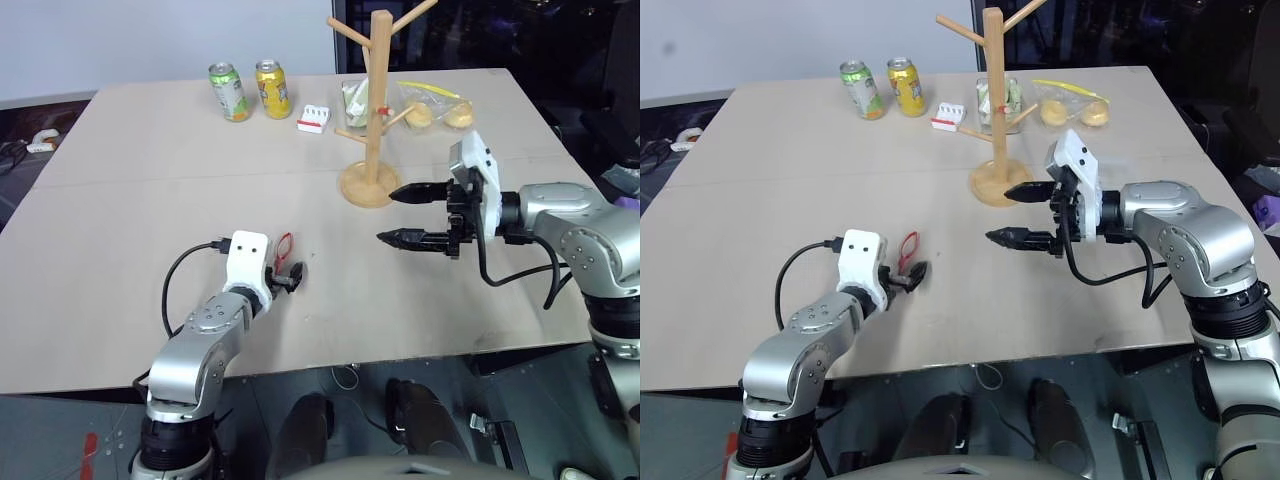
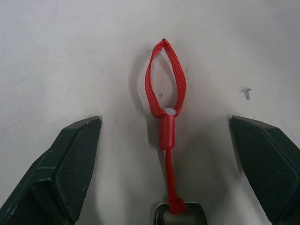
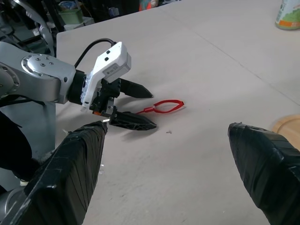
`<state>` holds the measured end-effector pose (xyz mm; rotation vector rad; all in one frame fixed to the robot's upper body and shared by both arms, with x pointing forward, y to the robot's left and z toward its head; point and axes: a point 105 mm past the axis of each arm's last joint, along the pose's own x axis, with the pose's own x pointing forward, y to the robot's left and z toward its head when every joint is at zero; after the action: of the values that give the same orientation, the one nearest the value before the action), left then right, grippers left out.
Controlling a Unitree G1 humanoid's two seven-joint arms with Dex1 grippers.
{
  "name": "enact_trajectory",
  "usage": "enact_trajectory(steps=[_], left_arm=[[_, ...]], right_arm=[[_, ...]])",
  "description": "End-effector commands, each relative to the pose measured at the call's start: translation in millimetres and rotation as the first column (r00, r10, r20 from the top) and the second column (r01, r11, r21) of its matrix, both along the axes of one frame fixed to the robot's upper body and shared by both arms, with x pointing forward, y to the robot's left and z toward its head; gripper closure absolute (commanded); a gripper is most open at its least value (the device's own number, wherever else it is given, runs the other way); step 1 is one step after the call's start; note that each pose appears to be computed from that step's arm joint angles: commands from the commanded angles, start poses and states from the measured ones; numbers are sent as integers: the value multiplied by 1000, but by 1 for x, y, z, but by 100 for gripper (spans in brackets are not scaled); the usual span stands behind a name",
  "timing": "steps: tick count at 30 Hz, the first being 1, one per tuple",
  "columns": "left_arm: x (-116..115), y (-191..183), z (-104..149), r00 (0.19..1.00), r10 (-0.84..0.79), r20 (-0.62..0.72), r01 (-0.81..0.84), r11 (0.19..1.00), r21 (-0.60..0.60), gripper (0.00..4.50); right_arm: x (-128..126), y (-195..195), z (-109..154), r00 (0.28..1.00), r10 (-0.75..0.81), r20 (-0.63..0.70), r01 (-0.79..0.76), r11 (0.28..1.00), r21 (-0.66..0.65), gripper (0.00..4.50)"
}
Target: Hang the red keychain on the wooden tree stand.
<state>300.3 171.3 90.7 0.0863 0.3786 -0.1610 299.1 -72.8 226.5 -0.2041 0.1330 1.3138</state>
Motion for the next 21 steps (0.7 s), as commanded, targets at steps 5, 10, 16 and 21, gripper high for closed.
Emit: enact_trajectory(steps=[5,10,16,21], left_arm=[[-7,-3,-4,999,20,-38,-22,999,-34,294],[-5,3,-4,999,29,-37,-30,999,-25,445],[5,19,17,996,-67,64,59,991,119,445],[14,16,69,919,-273,285,221,954,203,445]], right_arm=[[-1,-1,20,997,-2,71,0,1000,27,0],[1,-2,19,997,-15,69,13,999,30,0],[5,-7,13,996,-56,71,54,998,34,0],[6,-16,11,983,-156,93,149,986,76,0]])
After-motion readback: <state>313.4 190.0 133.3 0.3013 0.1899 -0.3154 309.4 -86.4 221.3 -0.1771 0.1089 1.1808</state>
